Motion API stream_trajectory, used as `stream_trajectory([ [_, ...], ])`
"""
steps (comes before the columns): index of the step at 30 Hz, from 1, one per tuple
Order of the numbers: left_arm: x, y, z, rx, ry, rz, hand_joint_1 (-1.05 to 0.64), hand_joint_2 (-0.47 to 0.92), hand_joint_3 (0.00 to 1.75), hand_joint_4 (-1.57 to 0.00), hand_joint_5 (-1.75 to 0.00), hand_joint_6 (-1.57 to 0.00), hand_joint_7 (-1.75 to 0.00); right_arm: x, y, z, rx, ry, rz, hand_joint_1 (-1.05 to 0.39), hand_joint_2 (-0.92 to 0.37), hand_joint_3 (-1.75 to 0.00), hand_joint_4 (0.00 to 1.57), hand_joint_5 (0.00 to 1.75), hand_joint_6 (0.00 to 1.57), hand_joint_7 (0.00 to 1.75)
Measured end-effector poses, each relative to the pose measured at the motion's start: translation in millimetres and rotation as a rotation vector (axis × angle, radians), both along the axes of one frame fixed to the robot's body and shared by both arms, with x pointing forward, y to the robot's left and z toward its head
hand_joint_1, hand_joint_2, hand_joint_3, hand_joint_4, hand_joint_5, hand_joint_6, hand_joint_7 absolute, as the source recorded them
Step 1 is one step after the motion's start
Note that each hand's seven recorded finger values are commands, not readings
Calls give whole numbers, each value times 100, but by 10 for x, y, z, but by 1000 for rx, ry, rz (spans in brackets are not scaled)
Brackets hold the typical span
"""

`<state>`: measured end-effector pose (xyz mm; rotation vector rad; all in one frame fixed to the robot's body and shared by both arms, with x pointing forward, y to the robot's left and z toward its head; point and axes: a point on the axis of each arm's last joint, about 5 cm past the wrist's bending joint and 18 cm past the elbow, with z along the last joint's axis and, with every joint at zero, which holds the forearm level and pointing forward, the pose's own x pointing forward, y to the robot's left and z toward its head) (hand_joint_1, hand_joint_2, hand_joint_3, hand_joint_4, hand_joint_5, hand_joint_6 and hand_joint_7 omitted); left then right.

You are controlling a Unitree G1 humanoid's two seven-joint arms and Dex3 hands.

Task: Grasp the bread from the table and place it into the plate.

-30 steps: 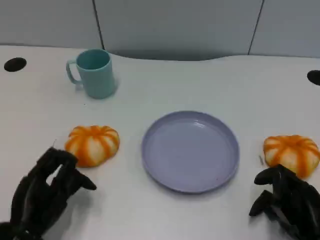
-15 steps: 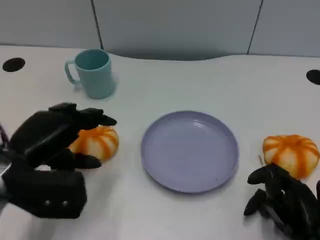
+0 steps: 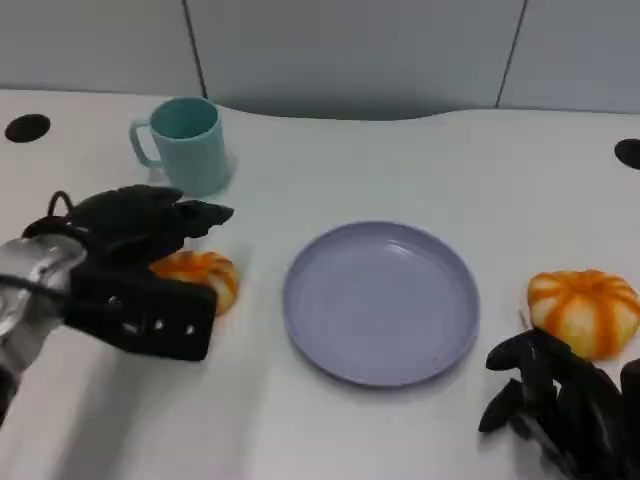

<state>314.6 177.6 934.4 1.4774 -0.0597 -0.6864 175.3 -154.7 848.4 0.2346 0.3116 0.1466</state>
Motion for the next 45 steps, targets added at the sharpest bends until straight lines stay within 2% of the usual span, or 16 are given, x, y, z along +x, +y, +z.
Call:
stream_trajectory([
  [6,84,-149,-176,86,129,49,-82,83,0,0,0,-11,0,-19,2,11,0,-4,1,-34,-92,-65,55,175,37,174],
  [13,69,-289,-356,124,155,96,-76,80,0,-7,-4,-17,-3,-34,-1,23,2,14,-4,-35,-92,-64,55,175,36,175],
  [17,36,-330,-439,113,102,117,-56,75,0,-25,-15,-34,-9,-35,-3,36,0,17,-7,-35,-92,-63,54,175,36,175],
  [18,23,-334,-462,100,86,124,-49,77,1,-29,-24,-42,-13,-37,-4,35,0,18,-7,-36,-92,-63,54,175,36,175],
  [19,13,-333,-479,86,73,133,-45,79,0,-21,-53,-43,-24,-38,-5,34,0,18,-8,-36,-92,-63,54,175,37,175],
  [20,5,-334,-494,75,63,141,-40,81,0,-11,-108,-33,-64,-40,-7,34,0,19,-9,-36,-92,-63,54,175,37,175],
  [21,1,-335,-501,68,56,146,-39,82,0,-7,-128,-24,-88,-42,-10,32,0,20,-10,-36,-92,-63,54,175,37,174],
  [22,-2,-337,-505,63,52,148,-38,82,0,-5,-138,-19,-100,-44,-14,31,0,20,-12,-36,-92,-63,54,175,37,174],
  [23,-3,-339,-508,60,46,149,-31,82,0,-14,-156,-17,-134,-45,-15,30,0,20,-12,-36,-92,-62,55,175,36,174],
  [24,-4,-338,-509,45,43,156,-26,83,0,-24,-167,-18,-158,-46,-17,30,0,21,-12,-36,-92,-62,55,175,36,174],
  [27,-24,-326,-537,-10,11,181,-18,84,1,-54,-174,-34,-173,-53,-32,28,1,23,-21,-35,-92,-62,57,175,37,174],
  [29,-55,-321,-576,-37,-36,181,-17,84,1,-58,-174,-37,-174,-64,-47,27,0,25,-29,-35,-92,-62,57,175,37,174],
  [31,-68,-324,-594,-46,-62,179,-21,89,3,-71,-175,-49,-175,-66,-50,27,-1,25,-30,-35,-92,-63,58,175,38,174],
  [33,-86,-324,-619,-63,-89,183,-21,91,9,-72,-175,-48,-175,-68,-57,26,0,25,-32,-35,-92,-63,59,175,38,174],
  [39,-136,-305,-673,-201,-71,245,-17,88,8,-75,-175,-50,-175,-69,-82,24,5,26,-42,-35,-92,-64,60,175,38,174],
  [45,-228,-300,-744,-476,-62,315,-14,87,7,-75,-175,-50,-175,-53,-80,22,13,25,-39,-35,-92,-63,60,175,38,175],
])
